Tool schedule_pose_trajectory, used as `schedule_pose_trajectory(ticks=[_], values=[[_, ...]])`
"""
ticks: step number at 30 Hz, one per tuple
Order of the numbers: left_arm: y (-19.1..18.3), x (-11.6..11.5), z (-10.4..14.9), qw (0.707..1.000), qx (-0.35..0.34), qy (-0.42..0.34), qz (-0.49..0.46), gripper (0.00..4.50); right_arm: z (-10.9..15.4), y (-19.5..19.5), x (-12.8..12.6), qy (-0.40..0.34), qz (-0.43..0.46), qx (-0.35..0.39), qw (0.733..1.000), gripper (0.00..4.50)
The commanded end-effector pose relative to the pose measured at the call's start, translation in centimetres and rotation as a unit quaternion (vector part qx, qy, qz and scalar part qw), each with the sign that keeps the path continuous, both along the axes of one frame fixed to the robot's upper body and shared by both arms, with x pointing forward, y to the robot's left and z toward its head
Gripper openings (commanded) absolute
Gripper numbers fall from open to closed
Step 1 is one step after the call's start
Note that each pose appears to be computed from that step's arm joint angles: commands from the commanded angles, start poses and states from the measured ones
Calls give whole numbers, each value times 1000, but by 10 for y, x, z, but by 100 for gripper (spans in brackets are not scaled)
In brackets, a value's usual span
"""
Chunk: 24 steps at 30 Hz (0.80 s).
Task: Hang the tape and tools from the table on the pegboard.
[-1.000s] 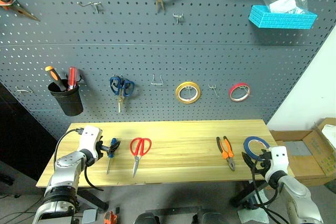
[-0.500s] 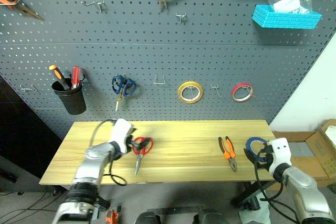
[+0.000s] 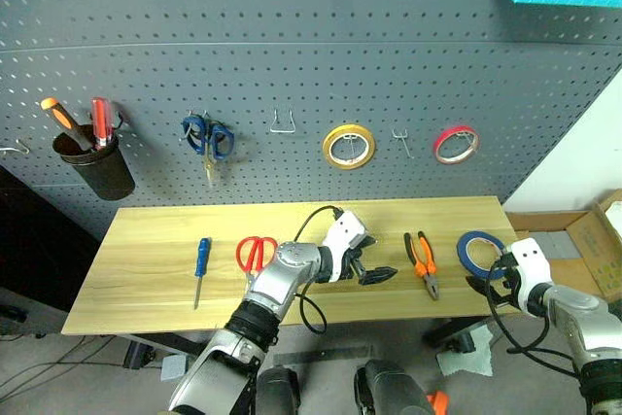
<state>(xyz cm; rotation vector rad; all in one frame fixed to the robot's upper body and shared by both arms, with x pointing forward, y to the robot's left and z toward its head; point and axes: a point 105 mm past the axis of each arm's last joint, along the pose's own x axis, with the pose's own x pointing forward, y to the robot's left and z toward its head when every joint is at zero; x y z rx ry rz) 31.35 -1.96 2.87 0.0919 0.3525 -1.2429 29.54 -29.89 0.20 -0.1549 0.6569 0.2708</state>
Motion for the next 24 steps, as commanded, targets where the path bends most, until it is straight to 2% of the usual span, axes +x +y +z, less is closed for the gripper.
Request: schedule_pose_trajectory(ticks=[1, 6, 14, 17, 24], values=[[-22, -2, 12, 999, -10, -29, -32, 447, 10, -3, 12, -13, 9, -4, 1000, 450], [-36, -4, 14, 998, -12, -34, -48, 447, 8, -1, 24, -13, 20, -6, 1000, 450], [-50, -5, 20, 998, -23, -35, -55, 447, 0, -1, 35, 3, -3, 35, 999, 450], [-50, -5, 23, 998, -27, -34, -54, 447, -4, -2, 37, 8, -10, 52, 999, 450], [-42, -6, 20, 998, -20, -30, -51, 447, -16, -6, 36, 29, -1, 39, 999, 450]])
